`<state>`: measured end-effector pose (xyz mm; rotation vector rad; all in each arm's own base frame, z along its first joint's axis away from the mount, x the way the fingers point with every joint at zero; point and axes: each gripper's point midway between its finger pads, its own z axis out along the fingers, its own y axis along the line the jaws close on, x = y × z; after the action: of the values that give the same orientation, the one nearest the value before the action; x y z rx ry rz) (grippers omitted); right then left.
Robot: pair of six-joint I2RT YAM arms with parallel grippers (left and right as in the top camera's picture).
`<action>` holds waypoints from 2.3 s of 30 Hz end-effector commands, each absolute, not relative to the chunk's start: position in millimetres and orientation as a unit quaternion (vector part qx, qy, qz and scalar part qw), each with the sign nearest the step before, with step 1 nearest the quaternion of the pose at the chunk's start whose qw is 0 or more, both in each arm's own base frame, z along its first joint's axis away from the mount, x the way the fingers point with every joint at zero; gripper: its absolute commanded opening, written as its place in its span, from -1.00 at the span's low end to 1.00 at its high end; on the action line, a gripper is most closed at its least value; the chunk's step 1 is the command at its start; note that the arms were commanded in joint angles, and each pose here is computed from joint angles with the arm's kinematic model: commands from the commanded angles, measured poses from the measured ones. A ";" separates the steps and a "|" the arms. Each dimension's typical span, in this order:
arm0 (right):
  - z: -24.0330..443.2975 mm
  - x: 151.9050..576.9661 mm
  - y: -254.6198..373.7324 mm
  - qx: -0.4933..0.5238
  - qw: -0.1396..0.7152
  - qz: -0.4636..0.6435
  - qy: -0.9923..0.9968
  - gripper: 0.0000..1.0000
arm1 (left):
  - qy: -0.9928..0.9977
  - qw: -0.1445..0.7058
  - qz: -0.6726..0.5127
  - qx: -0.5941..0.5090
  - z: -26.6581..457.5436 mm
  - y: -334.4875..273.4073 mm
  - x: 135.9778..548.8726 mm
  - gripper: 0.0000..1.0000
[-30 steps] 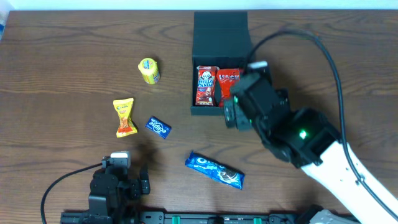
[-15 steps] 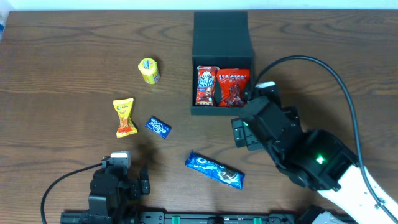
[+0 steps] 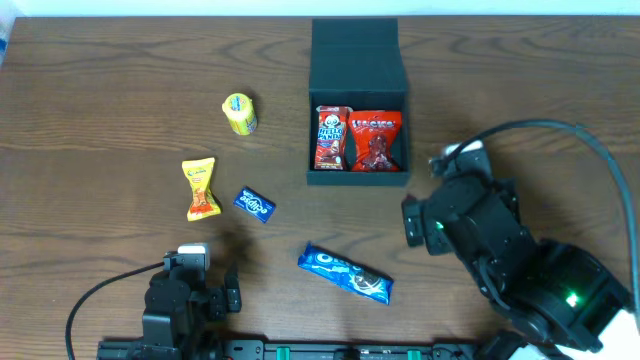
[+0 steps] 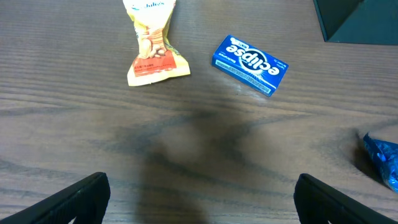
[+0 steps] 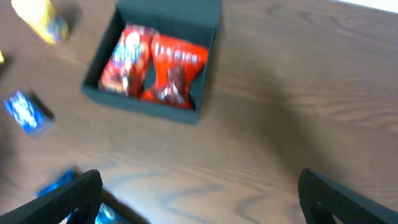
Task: Pack container
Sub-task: 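Open the right gripper, withdraw, and move to the blue Oreo pack, then close the right gripper on the blue Oreo pack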
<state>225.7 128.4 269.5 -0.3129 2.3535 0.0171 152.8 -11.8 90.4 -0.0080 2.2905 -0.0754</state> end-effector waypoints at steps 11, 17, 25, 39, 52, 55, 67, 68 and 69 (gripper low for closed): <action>164.0 148.8 202.4 -0.419 0.138 0.164 0.883 0.99 | 0.922 0.387 -0.024 0.002 73.4 -10.6 147.1 0.91; 131.8 133.0 222.9 -0.496 0.056 0.187 0.846 0.98 | 0.922 0.387 -0.024 0.002 73.4 -10.6 147.1 0.91; 80.9 146.4 236.5 -0.521 0.019 0.119 0.845 0.99 | 0.922 0.387 -0.024 0.002 73.4 -10.6 147.1 0.91; 19.4 164.1 238.5 -0.533 -0.014 0.039 0.845 0.98 | 0.922 0.387 -0.024 0.002 73.4 -10.6 147.1 0.91; -6.8 162.7 245.5 -0.542 -0.029 0.031 0.840 0.98 | 0.922 0.387 -0.024 0.002 73.4 -10.6 147.1 0.91; -6.9 162.0 246.5 -0.543 -0.028 0.031 0.838 0.98 | 0.922 0.387 -0.024 0.002 73.4 -10.6 147.1 0.91; -7.8 160.7 245.6 -0.544 -0.030 0.030 0.838 0.54 | 0.922 0.387 -0.024 0.002 73.4 -10.6 147.1 0.91; -7.8 160.6 245.5 -0.544 -0.030 0.030 0.838 0.52 | 0.922 0.387 -0.024 0.002 73.4 -10.6 147.1 0.91; -7.8 160.5 245.4 -0.544 -0.030 0.030 0.838 0.49 | 0.922 0.387 -0.024 0.002 73.4 -10.6 147.1 0.91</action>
<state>165.5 245.7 -2.9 -1.7110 2.6829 0.0995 152.8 -11.8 90.4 -0.0084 2.2905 -0.0756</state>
